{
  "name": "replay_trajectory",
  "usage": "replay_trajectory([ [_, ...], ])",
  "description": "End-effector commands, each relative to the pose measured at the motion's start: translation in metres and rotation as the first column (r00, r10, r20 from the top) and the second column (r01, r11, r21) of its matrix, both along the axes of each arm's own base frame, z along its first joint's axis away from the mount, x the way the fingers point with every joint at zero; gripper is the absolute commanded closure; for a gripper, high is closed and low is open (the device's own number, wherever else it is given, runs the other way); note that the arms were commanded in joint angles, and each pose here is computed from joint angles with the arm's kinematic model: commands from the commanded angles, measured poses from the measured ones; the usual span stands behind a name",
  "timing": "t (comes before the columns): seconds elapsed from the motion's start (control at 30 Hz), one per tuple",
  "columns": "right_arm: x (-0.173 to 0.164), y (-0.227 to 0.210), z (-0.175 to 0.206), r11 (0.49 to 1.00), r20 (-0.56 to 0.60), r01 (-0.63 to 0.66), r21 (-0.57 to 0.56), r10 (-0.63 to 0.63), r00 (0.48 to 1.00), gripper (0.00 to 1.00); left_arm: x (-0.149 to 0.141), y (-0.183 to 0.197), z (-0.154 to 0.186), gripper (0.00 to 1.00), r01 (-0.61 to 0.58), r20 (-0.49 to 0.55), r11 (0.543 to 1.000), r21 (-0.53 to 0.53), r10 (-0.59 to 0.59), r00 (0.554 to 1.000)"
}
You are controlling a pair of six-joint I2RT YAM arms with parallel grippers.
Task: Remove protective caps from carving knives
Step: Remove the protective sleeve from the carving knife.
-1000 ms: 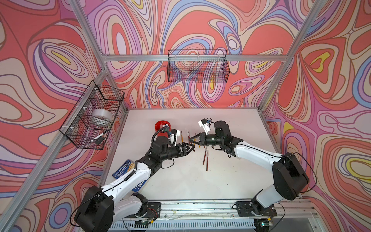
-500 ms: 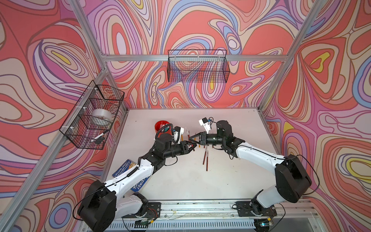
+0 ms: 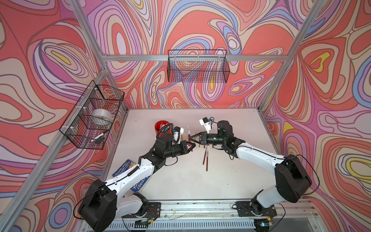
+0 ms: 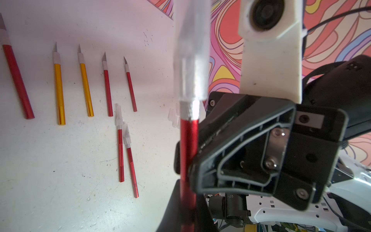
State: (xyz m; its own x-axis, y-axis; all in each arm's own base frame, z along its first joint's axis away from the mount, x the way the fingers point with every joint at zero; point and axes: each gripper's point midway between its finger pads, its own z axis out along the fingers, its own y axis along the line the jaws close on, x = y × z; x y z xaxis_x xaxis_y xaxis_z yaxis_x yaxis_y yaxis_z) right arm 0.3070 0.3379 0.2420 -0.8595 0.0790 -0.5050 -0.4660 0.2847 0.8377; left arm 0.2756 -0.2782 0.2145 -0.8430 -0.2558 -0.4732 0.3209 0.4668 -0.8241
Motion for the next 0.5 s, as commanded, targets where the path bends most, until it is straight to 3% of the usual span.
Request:
replay_trajectory([
  [0.0,-0.002,-0.005,0.007,0.999,0.028,0.018,-0.028,-0.018,0.999,0.75,0.002,0.0,0.015,1.0,-0.003,0.053,1.0,-0.002,0.003,0.999],
  [0.2,0.012,-0.004,0.014,0.996,0.069,0.035,-0.086,-0.029,0.997,0.62,0.001,0.001,0.01,1.0,-0.003,0.043,1.0,0.003,0.003,0.999],
  [0.47,0.035,0.005,0.022,0.996,0.079,0.026,-0.088,-0.019,0.997,0.62,-0.002,0.003,0.006,1.0,-0.002,0.035,1.0,0.015,0.001,0.999],
])
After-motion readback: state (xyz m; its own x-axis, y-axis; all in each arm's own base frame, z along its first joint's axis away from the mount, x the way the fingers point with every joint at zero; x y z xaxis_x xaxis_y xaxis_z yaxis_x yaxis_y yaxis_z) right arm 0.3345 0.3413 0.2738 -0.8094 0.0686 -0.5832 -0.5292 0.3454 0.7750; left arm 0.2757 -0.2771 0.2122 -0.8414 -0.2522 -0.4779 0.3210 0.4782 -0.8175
